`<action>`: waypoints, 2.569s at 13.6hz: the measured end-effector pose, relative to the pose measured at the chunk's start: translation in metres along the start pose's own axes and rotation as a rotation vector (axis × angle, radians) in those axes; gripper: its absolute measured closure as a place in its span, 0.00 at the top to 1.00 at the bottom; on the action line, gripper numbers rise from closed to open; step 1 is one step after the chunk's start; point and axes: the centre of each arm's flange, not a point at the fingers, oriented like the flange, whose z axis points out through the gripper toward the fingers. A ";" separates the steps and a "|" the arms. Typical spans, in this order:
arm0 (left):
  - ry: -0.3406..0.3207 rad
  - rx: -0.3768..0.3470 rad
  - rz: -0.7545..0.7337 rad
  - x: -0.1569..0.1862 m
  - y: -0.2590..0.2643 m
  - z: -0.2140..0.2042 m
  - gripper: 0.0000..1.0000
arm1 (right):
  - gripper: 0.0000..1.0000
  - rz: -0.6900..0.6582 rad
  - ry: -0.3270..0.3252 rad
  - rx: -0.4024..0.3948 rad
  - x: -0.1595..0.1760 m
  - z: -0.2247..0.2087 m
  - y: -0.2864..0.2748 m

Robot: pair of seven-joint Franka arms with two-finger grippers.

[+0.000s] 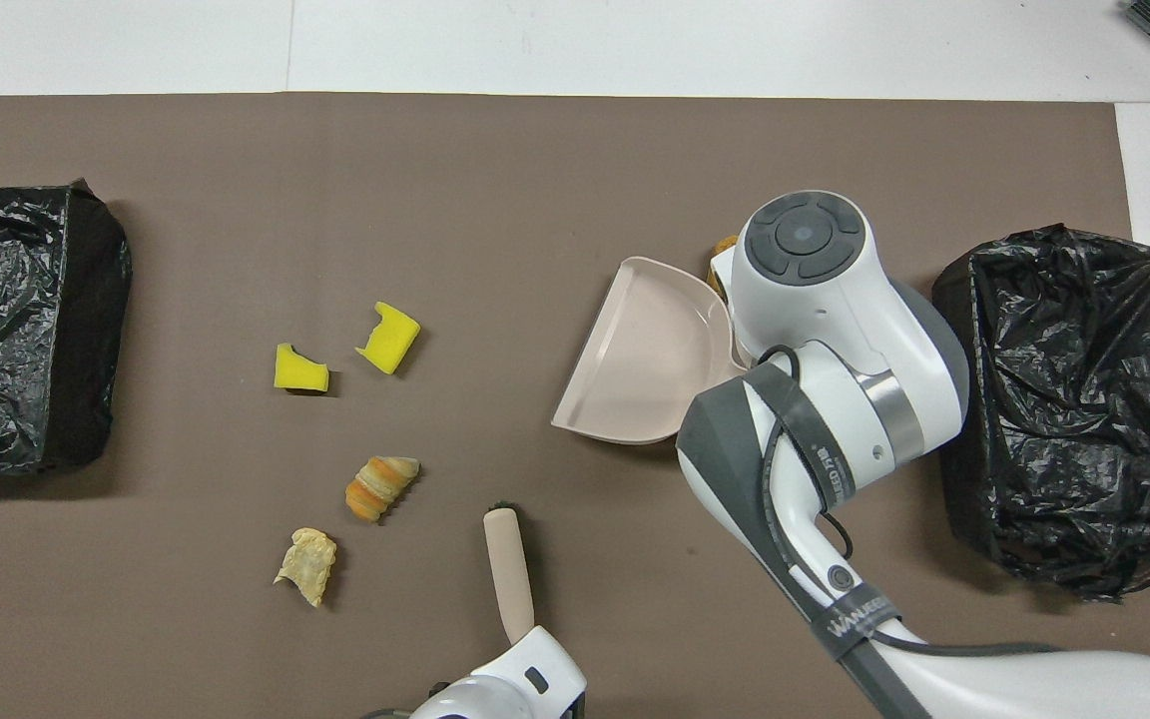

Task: Sweep and dump trash in bin
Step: 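Move the dustpan toward the scraps while the left gripper reaches the brush, then grasp the wooden brush with the left gripper and lift it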

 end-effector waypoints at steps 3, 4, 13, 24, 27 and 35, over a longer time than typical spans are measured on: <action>-0.024 0.002 -0.008 -0.001 0.001 0.010 0.90 | 0.31 -0.106 0.002 -0.039 0.001 0.013 -0.019; -0.029 0.002 -0.009 -0.001 0.000 0.011 0.77 | 0.31 -0.113 0.004 -0.043 0.001 0.015 -0.022; -0.023 -0.002 -0.036 0.031 -0.024 0.002 0.26 | 0.31 -0.160 0.037 -0.106 0.021 0.006 -0.035; 0.110 0.055 -0.047 0.195 -0.285 -0.127 0.26 | 0.31 -0.283 0.055 -0.147 0.085 0.016 -0.075; 0.032 0.094 -0.069 0.227 -0.338 -0.097 0.26 | 0.31 -0.282 0.051 -0.154 0.084 0.015 -0.073; -0.052 0.100 0.100 0.288 -0.255 -0.050 0.26 | 0.31 -0.285 0.046 -0.148 0.087 0.021 -0.072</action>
